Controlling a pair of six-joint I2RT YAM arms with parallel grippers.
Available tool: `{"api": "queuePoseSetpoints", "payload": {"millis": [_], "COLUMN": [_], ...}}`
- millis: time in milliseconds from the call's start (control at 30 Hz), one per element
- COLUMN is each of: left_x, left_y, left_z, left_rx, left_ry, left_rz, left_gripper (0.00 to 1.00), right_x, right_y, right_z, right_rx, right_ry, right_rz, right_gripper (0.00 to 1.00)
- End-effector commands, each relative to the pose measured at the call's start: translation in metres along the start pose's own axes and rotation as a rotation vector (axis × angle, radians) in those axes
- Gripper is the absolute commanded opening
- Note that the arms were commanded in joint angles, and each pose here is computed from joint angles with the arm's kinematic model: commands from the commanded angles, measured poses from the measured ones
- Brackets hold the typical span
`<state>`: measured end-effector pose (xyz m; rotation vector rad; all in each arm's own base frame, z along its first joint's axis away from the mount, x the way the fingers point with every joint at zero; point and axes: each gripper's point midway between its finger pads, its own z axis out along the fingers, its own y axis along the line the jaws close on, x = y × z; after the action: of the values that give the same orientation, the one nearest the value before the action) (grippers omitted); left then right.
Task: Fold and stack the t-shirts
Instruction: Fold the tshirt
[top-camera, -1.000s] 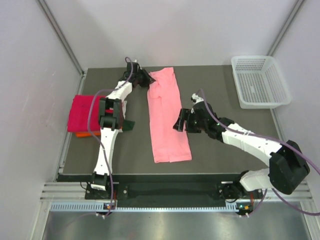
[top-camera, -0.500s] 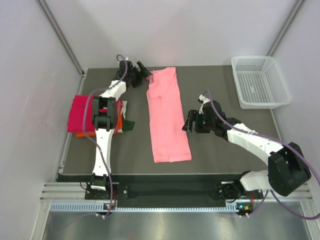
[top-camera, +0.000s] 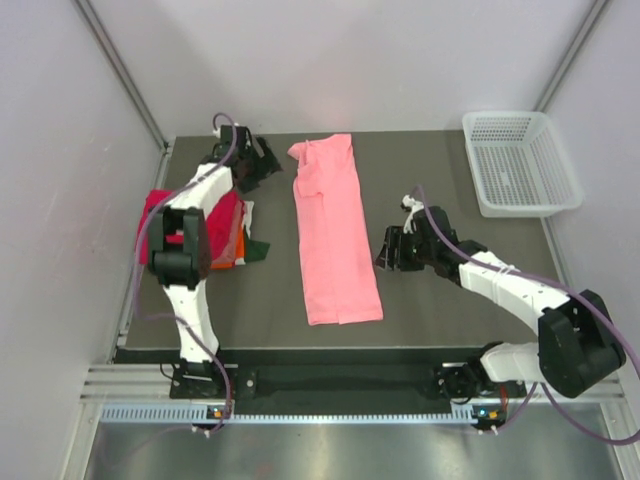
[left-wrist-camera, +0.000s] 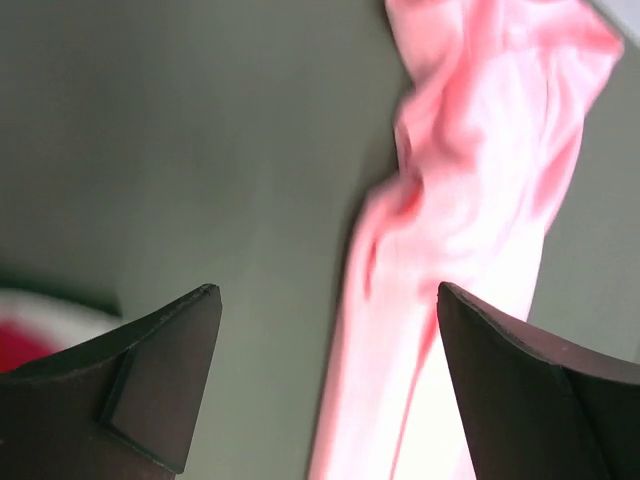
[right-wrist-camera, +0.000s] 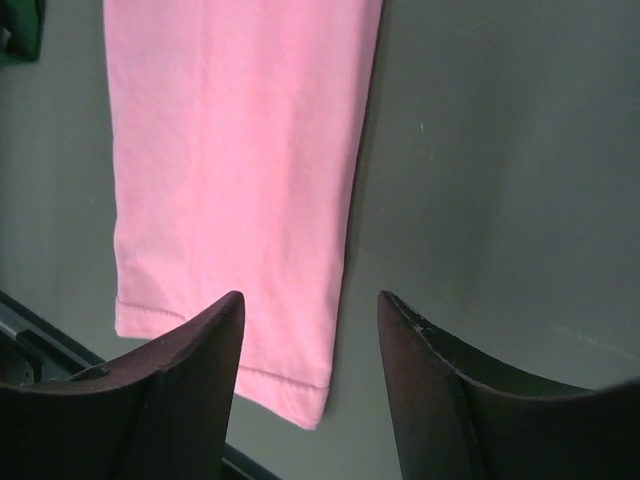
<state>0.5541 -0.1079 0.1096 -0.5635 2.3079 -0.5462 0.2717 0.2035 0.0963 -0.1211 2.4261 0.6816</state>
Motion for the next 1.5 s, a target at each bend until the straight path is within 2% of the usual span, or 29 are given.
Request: {"api": "queuePoseSetpoints", "payload": {"millis": [0, 67, 167, 233, 333, 467, 667, 800, 967, 1133, 1233, 1300, 1367, 1467], "left_x": [0.043, 0.081, 0.134, 0.170, 0.222, 0.270, 0.307, 0.334, 0.349, 0.358, 0.363, 0.366, 0.370, 0.372], "left_y": [-0.020, -0.031, -0.022, -0.006, 0.003, 0.000, 0.001, 0.015, 0.028, 0.032, 0.033, 0.032, 0.034, 0.036], "left_z": [-0.065, -0.080, -0.108, -0.126, -0.149, -0.173, -0.189, -0.187, -0.186, -0.189, -0.190, -0.191, -0.190, -0.191], "left_rx": [-0.027, 0.003, 0.018, -0.011, 0.041, 0.099, 0.134, 0.116, 0.096, 0.108, 0.110, 0.120, 0.124, 0.116], "left_ry": [0.027, 0.071, 0.143, 0.200, 0.297, 0.364, 0.397, 0.455, 0.489, 0.514, 0.534, 0.542, 0.553, 0.562], "left_rz": [0.090, 0.123, 0.151, 0.170, 0.181, 0.184, 0.154, 0.132, 0.120, 0.100, 0.093, 0.088, 0.082, 0.079], "left_gripper": [0.92, 0.88, 0.86, 0.79, 0.70, 0.67, 0.59, 0.56, 0.54, 0.47, 0.45, 0.45, 0.41, 0.33], "right_x": [0.015, 0.030, 0.050, 0.057, 0.076, 0.087, 0.105, 0.113, 0.118, 0.124, 0.127, 0.127, 0.127, 0.130], "right_y": [-0.007, -0.014, -0.017, -0.014, -0.013, -0.009, 0.002, 0.001, 0.005, 0.005, 0.005, 0.006, 0.008, 0.007], "right_z": [0.004, 0.004, 0.002, -0.002, -0.008, -0.011, -0.009, -0.004, 0.000, 0.004, 0.006, 0.007, 0.008, 0.009], "right_rx": [-0.002, 0.014, 0.012, -0.005, -0.023, -0.060, -0.133, -0.125, -0.129, -0.121, -0.125, -0.133, -0.141, -0.138], "right_ry": [0.037, 0.068, 0.124, 0.135, 0.178, 0.188, 0.238, 0.257, 0.277, 0.307, 0.319, 0.317, 0.322, 0.337], "right_rz": [0.003, 0.020, 0.028, 0.037, 0.042, 0.044, 0.062, 0.067, 0.063, 0.060, 0.056, 0.053, 0.048, 0.049], "right_gripper": [0.55, 0.49, 0.49, 0.49, 0.49, 0.43, 0.43, 0.42, 0.36, 0.33, 0.28, 0.18, 0.00, 0.00]}}
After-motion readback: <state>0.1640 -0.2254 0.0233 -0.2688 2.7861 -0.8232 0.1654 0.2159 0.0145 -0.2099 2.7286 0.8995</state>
